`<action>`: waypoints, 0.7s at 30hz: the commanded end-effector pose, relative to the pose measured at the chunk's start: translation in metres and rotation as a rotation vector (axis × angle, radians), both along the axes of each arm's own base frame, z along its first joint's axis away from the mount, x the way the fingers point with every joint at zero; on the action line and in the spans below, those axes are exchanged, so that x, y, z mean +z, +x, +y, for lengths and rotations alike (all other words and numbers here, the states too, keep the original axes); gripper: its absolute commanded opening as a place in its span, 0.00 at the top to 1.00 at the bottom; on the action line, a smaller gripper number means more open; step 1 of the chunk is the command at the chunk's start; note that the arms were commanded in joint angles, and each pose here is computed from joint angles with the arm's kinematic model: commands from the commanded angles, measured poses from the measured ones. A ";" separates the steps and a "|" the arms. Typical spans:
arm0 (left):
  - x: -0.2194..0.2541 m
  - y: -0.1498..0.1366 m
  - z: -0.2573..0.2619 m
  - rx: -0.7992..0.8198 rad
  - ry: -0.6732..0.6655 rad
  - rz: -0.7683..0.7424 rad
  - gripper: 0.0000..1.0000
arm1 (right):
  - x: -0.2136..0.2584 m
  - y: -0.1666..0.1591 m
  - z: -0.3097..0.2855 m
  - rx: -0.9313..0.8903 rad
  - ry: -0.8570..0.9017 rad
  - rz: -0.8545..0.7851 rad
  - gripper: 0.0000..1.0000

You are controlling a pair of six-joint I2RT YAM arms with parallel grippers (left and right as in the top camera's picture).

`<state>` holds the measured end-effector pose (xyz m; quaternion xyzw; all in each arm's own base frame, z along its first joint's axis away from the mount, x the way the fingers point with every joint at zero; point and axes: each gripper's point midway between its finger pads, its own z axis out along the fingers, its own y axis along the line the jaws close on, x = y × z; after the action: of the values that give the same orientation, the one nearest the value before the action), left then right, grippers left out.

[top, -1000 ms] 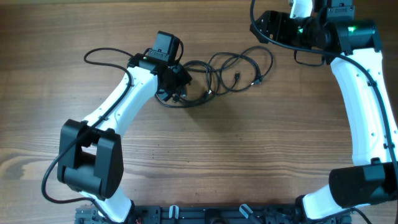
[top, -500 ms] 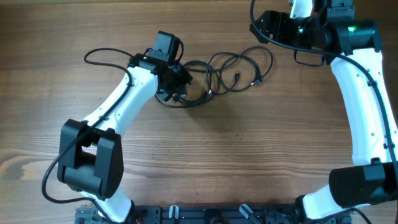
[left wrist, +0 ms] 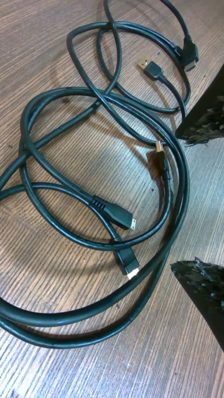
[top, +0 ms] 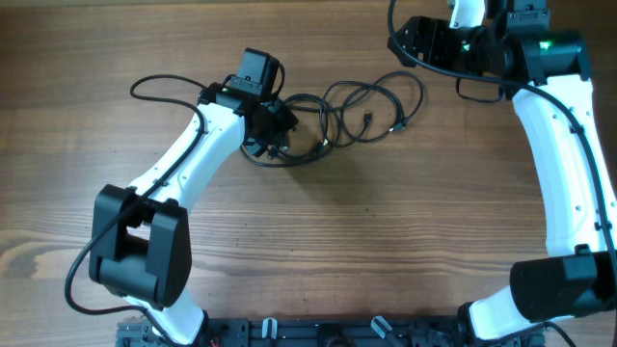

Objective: Untangle cables

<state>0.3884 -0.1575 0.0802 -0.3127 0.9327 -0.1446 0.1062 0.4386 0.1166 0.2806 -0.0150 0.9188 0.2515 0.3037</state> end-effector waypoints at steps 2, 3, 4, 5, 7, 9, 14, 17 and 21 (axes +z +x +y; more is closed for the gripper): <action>-0.021 -0.004 0.003 0.018 0.036 0.046 0.37 | -0.009 0.003 -0.002 -0.012 -0.011 0.018 0.10; -0.024 -0.004 0.004 0.018 0.039 0.051 0.37 | -0.009 0.003 -0.002 -0.012 -0.010 0.018 0.10; -0.026 -0.003 0.005 0.021 0.045 0.051 0.36 | -0.009 0.003 -0.002 -0.012 -0.010 0.019 0.10; -0.026 -0.001 0.009 0.029 0.060 0.047 0.36 | -0.009 0.003 -0.002 -0.012 -0.010 0.018 0.10; -0.027 0.001 0.016 0.044 0.080 0.041 0.36 | -0.009 0.003 -0.001 -0.014 -0.009 0.019 0.10; -0.026 0.004 0.020 0.056 0.075 0.038 0.35 | -0.009 0.003 -0.001 -0.013 -0.008 0.020 0.08; -0.026 0.004 0.021 0.058 0.071 0.041 0.36 | -0.010 0.002 -0.001 -0.013 -0.009 0.023 0.07; -0.027 0.001 0.014 0.034 0.073 0.041 0.36 | -0.011 0.001 -0.002 -0.014 -0.010 0.029 0.07; -0.029 -0.005 0.014 0.021 0.106 0.054 0.36 | -0.011 0.000 -0.002 -0.013 -0.010 0.035 0.07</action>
<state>0.3899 -0.1460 0.0589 -0.3257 0.9336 -0.1114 0.0996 0.4378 0.1164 0.2799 -0.0128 0.9197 0.2515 0.3013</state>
